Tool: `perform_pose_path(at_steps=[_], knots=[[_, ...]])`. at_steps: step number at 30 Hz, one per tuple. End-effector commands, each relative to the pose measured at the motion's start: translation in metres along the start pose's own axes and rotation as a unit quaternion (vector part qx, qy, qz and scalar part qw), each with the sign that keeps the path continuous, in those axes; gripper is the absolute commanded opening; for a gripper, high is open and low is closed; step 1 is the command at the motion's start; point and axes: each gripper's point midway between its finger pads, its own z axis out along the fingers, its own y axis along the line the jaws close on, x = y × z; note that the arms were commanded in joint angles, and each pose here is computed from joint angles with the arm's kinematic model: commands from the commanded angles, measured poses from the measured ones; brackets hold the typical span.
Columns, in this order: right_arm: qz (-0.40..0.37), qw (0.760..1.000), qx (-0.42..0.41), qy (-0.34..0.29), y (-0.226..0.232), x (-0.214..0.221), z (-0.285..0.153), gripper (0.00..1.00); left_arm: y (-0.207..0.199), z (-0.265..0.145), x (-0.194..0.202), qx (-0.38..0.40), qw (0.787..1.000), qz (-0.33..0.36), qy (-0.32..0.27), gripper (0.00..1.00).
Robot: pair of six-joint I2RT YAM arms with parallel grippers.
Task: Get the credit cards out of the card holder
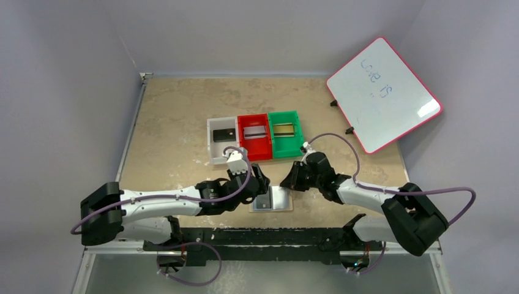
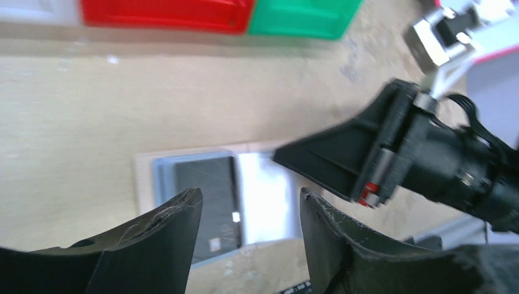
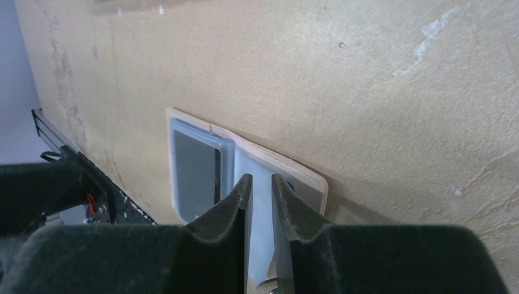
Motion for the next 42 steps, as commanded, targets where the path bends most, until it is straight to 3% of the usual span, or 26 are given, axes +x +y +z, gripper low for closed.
perform_pose_path(at_steps=[1, 7, 19, 31, 42], knots=[[-0.031, 0.998, -0.044, -0.021, 0.022, -0.009, -0.006, 0.2, 0.043, -0.012, -0.032, -0.096, 0.992, 0.0, -0.076, 0.61], [-0.036, 0.998, -0.058, -0.008, 0.032, 0.003, -0.004, 0.22, 0.045, -0.011, -0.023, -0.106, 0.993, 0.021, -0.053, 0.62], [-0.024, 0.998, -0.055, 0.036, 0.042, 0.035, 0.013, 0.19, 0.02, 0.009, 0.016, -0.039, 0.999, 0.003, 0.013, 0.48], [0.003, 0.998, -0.06, 0.024, 0.042, 0.034, 0.009, 0.23, 0.029, 0.021, 0.04, -0.056, 0.997, 0.021, 0.05, 0.39], [0.02, 0.998, -0.052, 0.032, 0.037, 0.039, 0.011, 0.17, 0.036, 0.029, 0.059, -0.074, 0.994, 0.028, 0.077, 0.38]])
